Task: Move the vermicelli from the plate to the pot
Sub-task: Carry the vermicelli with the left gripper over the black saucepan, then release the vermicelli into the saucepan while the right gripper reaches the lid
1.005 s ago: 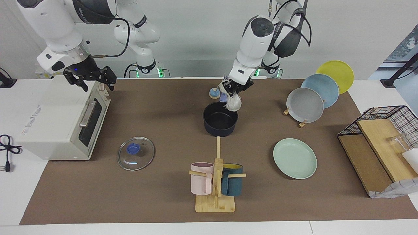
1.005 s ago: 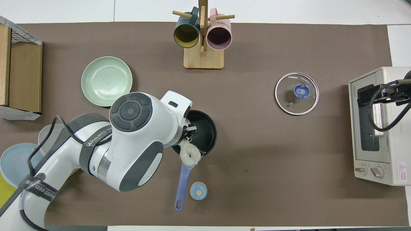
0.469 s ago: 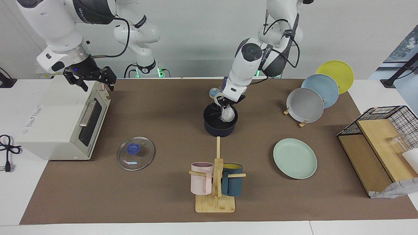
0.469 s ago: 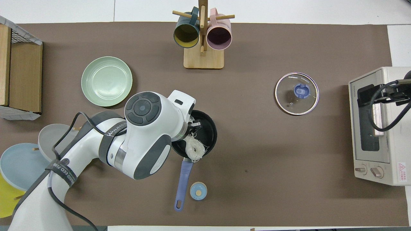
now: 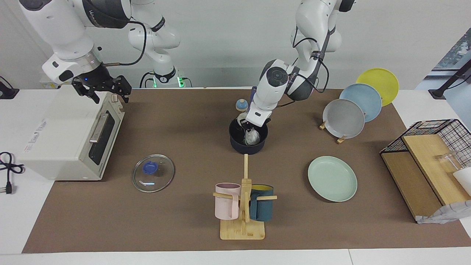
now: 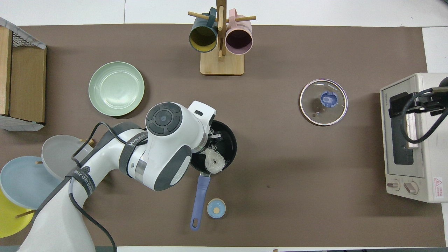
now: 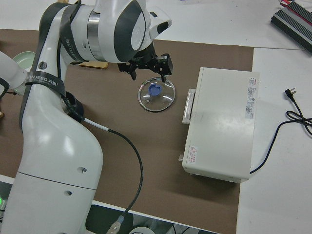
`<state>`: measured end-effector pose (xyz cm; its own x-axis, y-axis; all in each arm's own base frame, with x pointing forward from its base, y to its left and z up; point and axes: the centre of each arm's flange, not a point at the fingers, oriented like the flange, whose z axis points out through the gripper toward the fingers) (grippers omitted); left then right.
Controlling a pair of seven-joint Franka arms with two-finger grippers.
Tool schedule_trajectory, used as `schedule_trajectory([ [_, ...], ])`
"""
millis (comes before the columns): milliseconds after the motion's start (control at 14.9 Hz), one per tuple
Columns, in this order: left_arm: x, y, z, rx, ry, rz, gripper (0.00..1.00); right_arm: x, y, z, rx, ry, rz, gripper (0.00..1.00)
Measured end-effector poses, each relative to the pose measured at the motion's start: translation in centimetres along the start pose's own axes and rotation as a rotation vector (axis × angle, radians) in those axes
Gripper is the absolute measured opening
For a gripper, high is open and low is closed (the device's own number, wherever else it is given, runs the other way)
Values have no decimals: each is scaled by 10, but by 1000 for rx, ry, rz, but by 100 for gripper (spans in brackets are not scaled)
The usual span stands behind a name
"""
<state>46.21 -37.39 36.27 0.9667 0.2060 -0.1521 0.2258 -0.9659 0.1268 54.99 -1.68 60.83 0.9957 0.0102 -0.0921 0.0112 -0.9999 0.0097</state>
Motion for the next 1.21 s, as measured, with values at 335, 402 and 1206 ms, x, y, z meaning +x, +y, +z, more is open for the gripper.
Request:
schedule_trajectory([
  [335,4,1,-14,26,-12,25,57,3,-3,3,3,17,-1,100],
  [402,6,3,-33,39,-25,27,67,5,-7,5,15,31,-7,100],
  [1206,36,-144,-292,71,97,80,100,80,-59,140,50,136,-23,100],
])
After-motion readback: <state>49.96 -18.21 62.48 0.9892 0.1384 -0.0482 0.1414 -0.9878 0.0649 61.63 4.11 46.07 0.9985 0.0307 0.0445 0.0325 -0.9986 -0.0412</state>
